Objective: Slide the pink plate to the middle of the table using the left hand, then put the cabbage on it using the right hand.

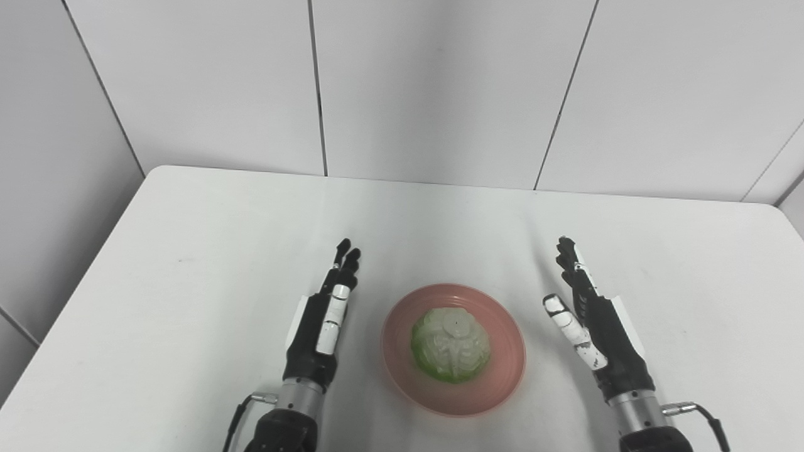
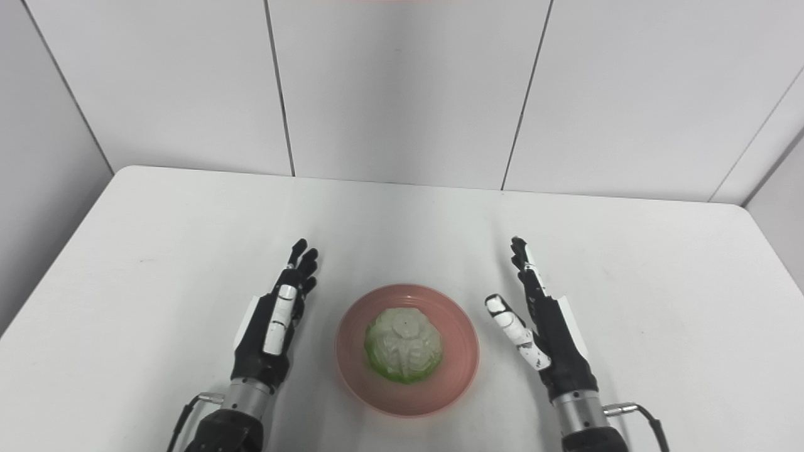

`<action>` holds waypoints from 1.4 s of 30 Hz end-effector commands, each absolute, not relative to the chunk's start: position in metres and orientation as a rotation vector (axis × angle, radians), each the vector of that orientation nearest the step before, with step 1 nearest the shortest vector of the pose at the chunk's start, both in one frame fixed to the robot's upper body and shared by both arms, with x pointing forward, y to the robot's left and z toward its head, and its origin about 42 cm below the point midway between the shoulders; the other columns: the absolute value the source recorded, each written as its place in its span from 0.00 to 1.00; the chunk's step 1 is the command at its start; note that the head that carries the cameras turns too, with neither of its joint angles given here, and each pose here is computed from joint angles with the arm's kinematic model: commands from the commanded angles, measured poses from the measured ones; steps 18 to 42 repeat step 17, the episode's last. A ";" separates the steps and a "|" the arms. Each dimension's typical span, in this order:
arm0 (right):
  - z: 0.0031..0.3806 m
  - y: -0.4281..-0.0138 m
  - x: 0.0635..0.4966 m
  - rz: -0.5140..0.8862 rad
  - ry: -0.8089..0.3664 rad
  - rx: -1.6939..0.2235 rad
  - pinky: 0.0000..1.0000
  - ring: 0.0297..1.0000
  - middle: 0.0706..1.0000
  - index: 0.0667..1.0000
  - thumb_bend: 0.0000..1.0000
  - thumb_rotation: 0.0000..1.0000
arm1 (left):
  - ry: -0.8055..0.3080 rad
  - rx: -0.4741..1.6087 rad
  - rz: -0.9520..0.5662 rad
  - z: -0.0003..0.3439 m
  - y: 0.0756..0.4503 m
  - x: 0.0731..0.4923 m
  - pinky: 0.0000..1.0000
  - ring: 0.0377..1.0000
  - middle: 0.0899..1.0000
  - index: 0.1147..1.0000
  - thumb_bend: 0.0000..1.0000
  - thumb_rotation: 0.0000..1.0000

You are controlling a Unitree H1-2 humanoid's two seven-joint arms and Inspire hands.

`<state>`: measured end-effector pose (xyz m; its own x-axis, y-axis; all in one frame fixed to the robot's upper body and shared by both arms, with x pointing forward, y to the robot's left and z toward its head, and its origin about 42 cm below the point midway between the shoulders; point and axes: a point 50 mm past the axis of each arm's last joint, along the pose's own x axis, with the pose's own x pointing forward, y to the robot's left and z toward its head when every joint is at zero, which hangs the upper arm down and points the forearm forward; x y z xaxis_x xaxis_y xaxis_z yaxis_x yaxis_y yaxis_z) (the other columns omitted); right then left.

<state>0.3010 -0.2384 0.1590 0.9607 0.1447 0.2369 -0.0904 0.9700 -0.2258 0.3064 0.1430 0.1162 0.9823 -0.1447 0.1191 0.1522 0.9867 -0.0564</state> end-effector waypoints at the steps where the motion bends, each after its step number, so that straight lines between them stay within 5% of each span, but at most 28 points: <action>1: 0.167 -0.233 0.305 0.107 -0.281 -0.103 1.00 1.00 1.00 1.00 0.75 0.91 | -0.183 -0.085 -0.162 0.133 0.141 0.306 1.00 0.99 0.98 0.97 0.64 0.96; 11: 0.161 -0.217 0.303 0.110 -0.200 0.062 1.00 1.00 1.00 1.00 0.73 0.97 | -0.177 -0.065 -0.155 0.130 0.142 0.304 1.00 1.00 1.00 1.00 0.66 0.97; 15: 0.160 -0.212 0.302 0.131 -0.169 0.092 1.00 1.00 1.00 1.00 0.69 0.93 | -0.169 -0.041 -0.147 0.128 0.139 0.302 1.00 1.00 1.00 1.00 0.70 0.97; 42: 0.160 -0.211 0.302 0.136 -0.168 0.087 1.00 1.00 1.00 1.00 0.66 0.92 | -0.166 -0.034 -0.146 0.127 0.139 0.302 1.00 1.00 1.00 1.00 0.71 0.97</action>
